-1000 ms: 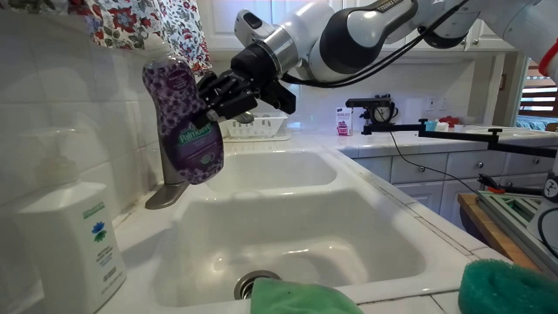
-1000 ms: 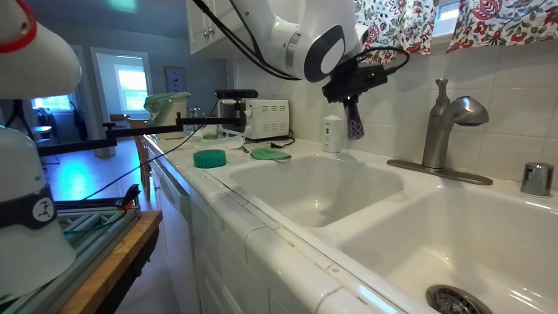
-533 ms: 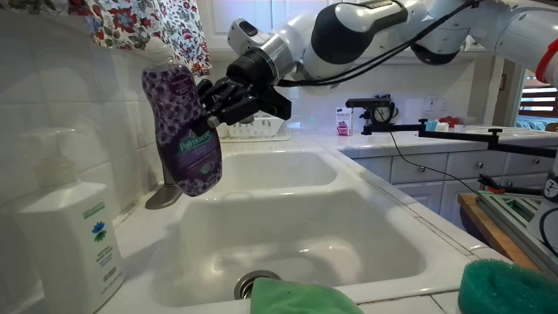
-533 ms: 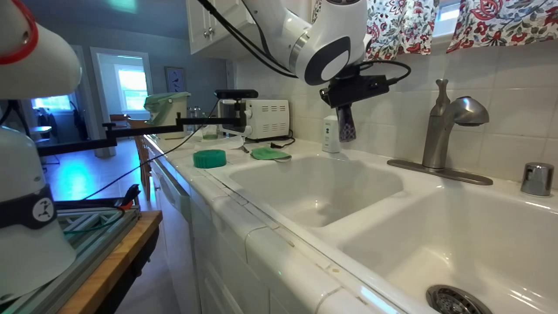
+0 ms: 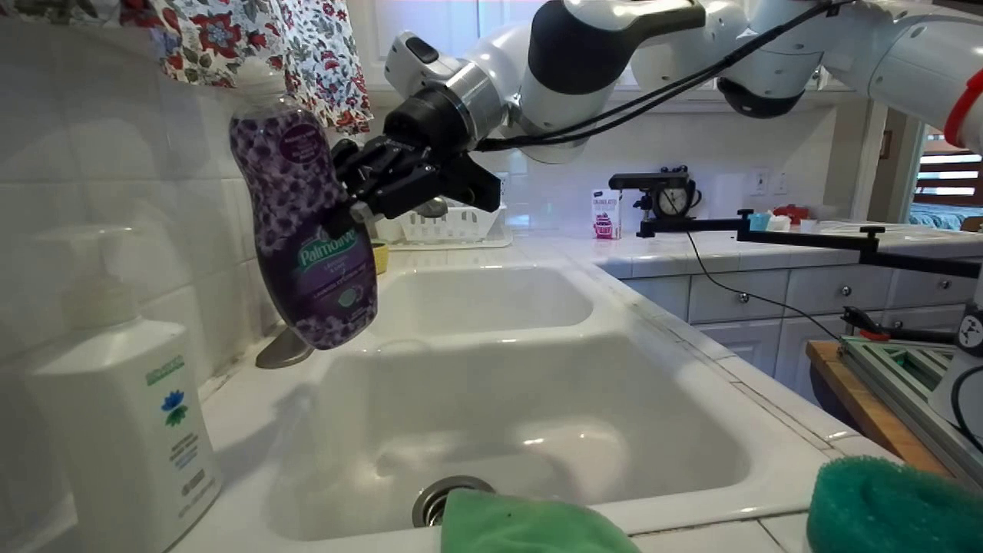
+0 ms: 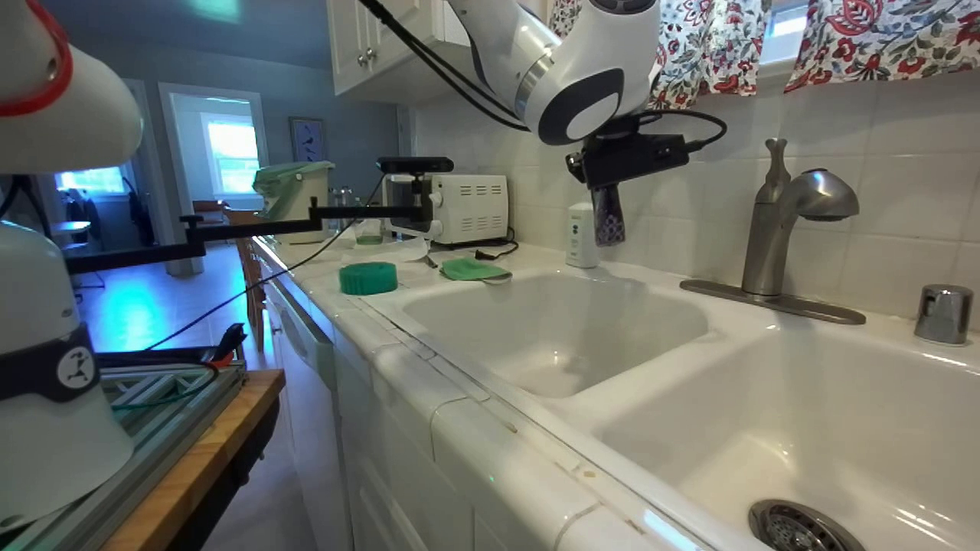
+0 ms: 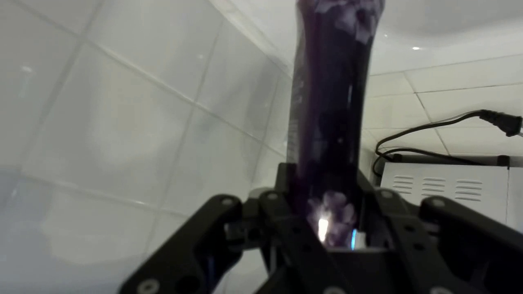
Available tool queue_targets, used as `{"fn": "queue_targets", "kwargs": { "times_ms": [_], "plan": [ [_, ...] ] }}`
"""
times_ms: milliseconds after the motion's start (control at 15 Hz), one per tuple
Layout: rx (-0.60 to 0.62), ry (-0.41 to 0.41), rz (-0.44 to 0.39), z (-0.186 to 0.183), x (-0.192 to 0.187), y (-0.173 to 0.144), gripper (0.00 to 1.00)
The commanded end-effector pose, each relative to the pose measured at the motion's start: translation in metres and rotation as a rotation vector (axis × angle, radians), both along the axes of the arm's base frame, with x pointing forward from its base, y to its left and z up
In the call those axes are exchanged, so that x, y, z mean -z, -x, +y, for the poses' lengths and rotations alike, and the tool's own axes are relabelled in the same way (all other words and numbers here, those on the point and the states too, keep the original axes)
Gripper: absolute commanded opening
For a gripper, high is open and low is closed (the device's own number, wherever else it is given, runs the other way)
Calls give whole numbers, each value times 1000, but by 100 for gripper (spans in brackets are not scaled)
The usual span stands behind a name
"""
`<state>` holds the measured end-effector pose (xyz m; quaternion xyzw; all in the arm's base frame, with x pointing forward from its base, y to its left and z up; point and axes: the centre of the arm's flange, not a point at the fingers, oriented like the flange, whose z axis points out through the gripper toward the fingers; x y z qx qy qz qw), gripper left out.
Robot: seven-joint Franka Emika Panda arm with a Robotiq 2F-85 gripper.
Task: Pick up the purple bottle and pour some of its contents in the sink
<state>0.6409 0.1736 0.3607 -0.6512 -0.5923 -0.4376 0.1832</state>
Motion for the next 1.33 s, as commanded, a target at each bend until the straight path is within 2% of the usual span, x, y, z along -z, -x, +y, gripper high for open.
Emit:
{"fn": "queue_targets", "kwargs": {
  "times_ms": [0, 533, 600, 1000, 1067, 1267],
  "plan": [
    [-30, -46, -16, -2, -7, -27, 10],
    [-73, -119, 25, 1, -2, -57, 10],
    [-46, -75, 34, -1, 0, -39, 35],
    [-51, -91, 40, 1, 2, -44, 35],
    [-50, -91, 40, 1, 2, -44, 10],
    [-51, -98, 33, 15, 12, -50, 10]
  ]
}}
